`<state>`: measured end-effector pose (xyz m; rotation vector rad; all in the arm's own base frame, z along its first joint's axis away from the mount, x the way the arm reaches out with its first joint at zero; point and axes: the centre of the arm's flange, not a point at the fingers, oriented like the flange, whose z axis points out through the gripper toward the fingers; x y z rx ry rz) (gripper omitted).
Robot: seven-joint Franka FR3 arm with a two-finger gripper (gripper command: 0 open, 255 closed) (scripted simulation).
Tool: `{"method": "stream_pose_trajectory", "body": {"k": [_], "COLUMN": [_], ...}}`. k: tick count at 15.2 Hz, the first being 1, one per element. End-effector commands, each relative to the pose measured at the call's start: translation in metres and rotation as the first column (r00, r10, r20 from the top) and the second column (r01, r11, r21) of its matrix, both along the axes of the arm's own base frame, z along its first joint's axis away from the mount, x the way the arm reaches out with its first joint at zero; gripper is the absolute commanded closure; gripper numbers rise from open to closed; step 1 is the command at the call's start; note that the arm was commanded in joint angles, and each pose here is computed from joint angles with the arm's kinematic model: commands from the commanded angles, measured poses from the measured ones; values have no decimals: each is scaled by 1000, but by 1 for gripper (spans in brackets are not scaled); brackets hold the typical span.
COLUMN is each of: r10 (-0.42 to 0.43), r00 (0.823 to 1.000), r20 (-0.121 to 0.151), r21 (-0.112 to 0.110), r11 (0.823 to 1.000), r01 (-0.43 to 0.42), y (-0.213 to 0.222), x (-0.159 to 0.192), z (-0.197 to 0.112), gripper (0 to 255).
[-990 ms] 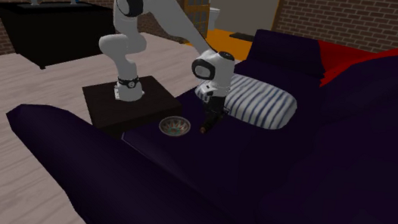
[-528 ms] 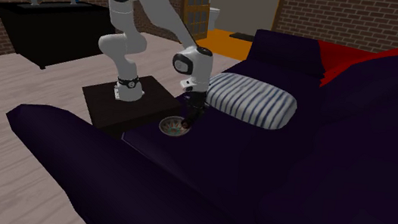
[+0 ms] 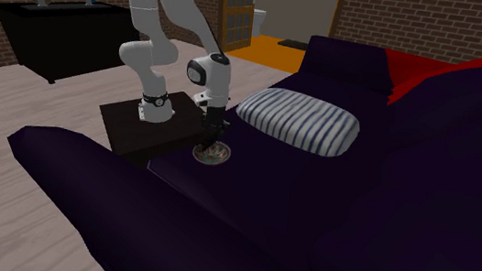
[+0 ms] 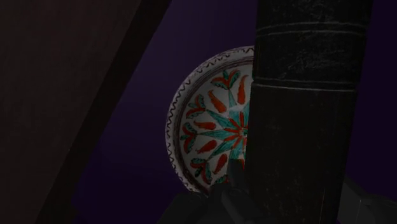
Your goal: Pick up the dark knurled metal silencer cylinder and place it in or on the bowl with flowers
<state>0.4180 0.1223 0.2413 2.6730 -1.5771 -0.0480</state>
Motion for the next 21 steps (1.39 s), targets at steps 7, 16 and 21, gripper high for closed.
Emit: {"method": "stream_pose_trajectory", "body": {"k": [7,16,21], "r10": [0,0,0], "r00": [1000,1000,1000], "r20": [1,1,1], "r21": [0,0,0], "r11": [1000,1000,1000], "r01": [0,0,0], "y": [-5,-5,-5], "x": [-8,-8,-8], "z": [-41,-65,-65], "gripper": [255,255,0]}}
